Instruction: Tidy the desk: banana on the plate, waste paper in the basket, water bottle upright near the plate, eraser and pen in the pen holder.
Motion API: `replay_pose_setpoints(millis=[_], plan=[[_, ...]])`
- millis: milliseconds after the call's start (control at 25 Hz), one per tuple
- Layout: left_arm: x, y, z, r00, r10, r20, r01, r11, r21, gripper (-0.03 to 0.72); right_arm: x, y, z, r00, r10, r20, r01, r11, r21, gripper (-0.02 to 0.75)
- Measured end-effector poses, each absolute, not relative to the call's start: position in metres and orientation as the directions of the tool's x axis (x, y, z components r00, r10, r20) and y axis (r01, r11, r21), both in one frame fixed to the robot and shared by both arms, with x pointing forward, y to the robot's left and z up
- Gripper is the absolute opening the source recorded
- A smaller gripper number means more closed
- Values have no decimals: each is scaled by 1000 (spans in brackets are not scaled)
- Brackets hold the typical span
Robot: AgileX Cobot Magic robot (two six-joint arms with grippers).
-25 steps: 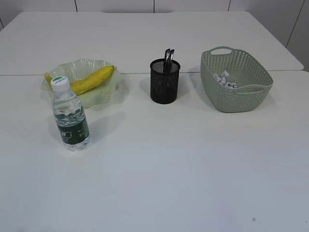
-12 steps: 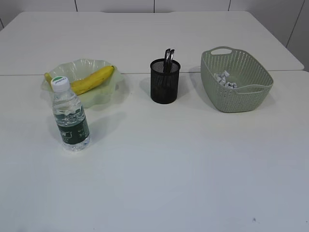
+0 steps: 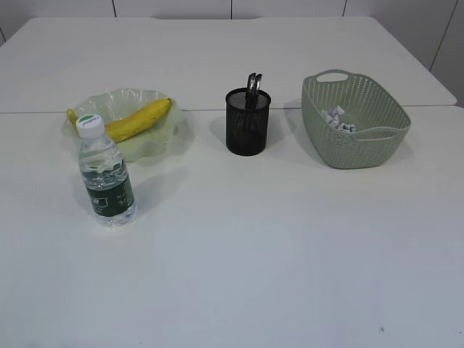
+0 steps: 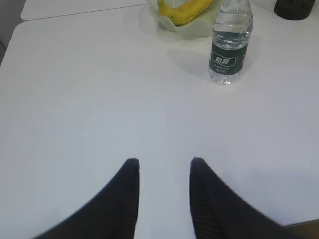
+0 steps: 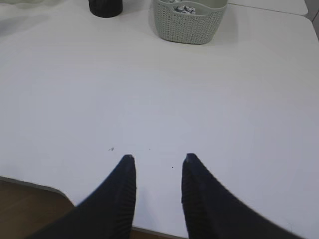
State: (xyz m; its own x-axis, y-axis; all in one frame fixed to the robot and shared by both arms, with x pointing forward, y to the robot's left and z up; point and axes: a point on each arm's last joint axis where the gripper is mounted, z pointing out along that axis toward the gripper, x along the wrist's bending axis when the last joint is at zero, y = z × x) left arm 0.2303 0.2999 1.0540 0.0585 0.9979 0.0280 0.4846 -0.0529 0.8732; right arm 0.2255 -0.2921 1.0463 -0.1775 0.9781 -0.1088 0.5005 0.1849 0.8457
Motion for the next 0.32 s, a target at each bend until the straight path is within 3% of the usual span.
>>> replay_pose_setpoints(millis=[320], plan=[[230, 300, 1054, 59, 998, 28, 485, -53, 873, 239, 226, -292, 1046, -177, 978, -109, 501, 185, 846, 239]])
